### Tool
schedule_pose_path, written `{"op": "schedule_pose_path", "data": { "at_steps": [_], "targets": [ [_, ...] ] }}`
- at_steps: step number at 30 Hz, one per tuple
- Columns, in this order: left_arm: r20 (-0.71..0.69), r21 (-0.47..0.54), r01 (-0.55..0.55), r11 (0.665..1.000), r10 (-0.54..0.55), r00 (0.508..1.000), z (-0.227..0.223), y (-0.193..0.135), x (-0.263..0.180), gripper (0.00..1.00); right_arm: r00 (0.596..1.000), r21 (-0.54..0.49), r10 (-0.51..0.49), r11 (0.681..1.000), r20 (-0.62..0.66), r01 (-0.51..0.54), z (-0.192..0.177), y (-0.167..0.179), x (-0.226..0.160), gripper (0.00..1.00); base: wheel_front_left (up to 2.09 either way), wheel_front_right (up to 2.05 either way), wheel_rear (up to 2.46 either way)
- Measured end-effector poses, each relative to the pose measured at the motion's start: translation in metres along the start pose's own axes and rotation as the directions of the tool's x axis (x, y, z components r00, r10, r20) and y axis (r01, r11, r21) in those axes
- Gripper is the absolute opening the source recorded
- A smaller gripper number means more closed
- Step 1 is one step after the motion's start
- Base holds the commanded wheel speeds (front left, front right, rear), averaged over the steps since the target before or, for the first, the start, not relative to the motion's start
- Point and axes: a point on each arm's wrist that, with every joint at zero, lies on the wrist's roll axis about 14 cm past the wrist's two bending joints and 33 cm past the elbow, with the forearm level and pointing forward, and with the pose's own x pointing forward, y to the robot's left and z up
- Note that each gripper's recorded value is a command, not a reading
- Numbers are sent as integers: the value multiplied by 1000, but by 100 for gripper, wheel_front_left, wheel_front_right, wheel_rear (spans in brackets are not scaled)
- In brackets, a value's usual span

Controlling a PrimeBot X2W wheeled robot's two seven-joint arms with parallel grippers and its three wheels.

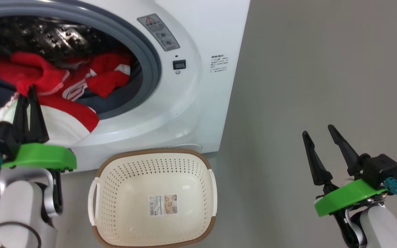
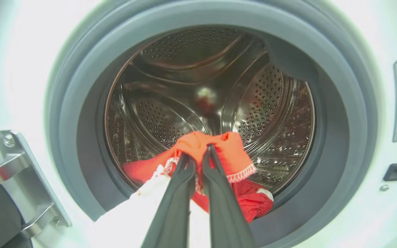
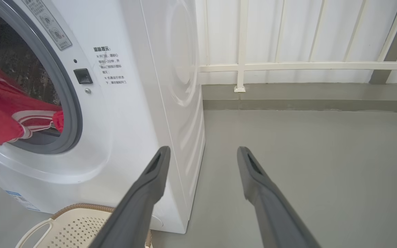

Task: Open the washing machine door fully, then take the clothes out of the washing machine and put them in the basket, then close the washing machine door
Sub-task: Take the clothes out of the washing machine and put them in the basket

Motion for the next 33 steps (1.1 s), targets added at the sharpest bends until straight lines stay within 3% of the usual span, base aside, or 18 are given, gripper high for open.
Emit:
{"op": "schedule_pose_path", "data": {
  "at_steps": [20,24,27,33],
  "targets": [
    [193,-33,79,996,-71,979,97,-27,-56,0,998,62,0,998,68,-4,23,10,-21,100,0,0,0],
    [115,-63,88,994,-80,990,75,-30,-61,0,998,69,-2,998,69,-2,22,9,-20,100,0,0,0],
    [27,-149,105,983,-102,994,49,-41,-63,0,998,68,-1,998,64,-3,20,9,-19,100,0,0,0],
    [-163,-232,106,967,-146,976,-17,-54,-66,0,998,77,-27,997,49,23,13,1,-15,100,0,0,0]
  ]
}}
